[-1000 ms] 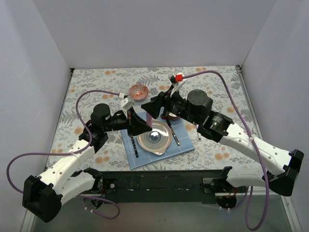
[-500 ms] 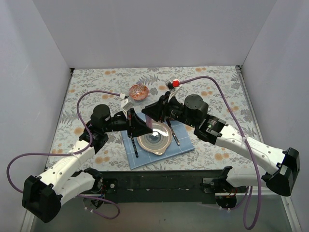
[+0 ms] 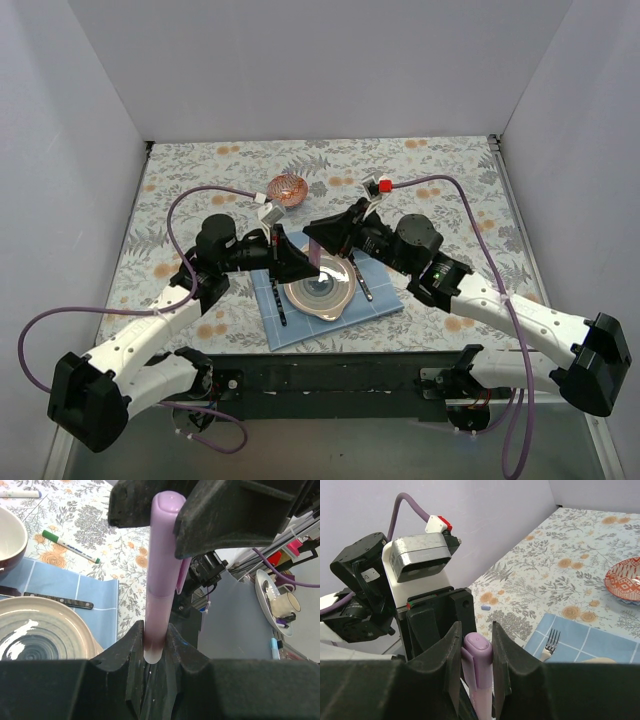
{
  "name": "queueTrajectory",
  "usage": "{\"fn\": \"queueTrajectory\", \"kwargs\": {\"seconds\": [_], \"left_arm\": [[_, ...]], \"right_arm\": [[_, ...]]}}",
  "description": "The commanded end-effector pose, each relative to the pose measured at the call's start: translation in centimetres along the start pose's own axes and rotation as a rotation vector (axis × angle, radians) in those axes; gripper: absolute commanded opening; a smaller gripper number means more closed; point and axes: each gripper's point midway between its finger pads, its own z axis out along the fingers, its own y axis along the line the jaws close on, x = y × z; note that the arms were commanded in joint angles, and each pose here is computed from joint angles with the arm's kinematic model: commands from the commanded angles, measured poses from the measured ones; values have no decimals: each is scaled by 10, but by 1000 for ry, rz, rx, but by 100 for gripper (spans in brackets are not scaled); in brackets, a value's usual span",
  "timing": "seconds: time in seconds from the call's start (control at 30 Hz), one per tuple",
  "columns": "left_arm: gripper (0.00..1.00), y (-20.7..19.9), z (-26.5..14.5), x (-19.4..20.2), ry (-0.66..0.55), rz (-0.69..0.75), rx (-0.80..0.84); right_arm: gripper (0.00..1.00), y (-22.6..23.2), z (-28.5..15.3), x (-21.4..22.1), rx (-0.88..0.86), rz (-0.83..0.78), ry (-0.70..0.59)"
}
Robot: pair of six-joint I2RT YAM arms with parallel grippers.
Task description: Insert the pens into the pen caps
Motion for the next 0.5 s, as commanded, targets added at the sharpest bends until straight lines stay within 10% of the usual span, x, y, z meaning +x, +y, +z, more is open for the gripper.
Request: {"fn": "queueTrajectory", "kwargs": {"seconds": [0.0,0.47], "left_arm": [[0,9,-12,-109,-320,169,-144],[0,27,-6,-128,-327,158,-195]], "right_arm": [[1,-3,-28,103,-3,93,340],[1,-13,-36,134,160,119,326]]}}
